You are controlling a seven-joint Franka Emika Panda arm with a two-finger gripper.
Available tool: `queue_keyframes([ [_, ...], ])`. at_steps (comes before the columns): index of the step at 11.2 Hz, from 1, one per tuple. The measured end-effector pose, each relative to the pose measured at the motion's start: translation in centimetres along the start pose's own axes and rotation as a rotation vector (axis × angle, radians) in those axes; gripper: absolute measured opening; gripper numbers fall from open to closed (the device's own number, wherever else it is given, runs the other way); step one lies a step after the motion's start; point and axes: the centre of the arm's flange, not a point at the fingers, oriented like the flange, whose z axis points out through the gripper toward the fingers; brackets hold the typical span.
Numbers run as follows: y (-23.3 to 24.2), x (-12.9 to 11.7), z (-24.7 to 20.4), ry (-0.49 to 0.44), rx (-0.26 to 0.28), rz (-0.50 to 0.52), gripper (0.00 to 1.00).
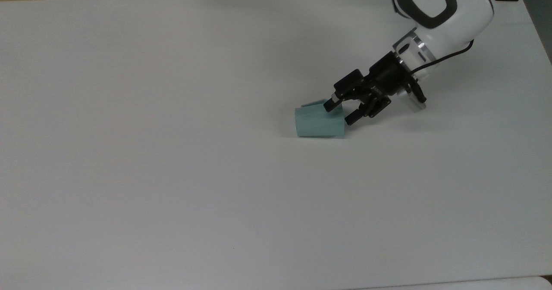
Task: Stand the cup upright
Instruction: 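Lower the gripper onto the cup rim and close on it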
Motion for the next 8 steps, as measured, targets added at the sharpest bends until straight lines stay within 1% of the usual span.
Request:
queue_keyframes([
  [2,-1.0,-0.1,1.5,0.003,-0.011,-0.017,1.00],
  [5,-1.7,-0.3,1.8,0.003,-0.013,-0.028,0.95],
  [6,-1.8,-0.4,1.9,0.001,-0.014,-0.032,0.89],
  [8,-2.1,-0.8,2.1,-0.006,-0.022,-0.041,0.86],
])
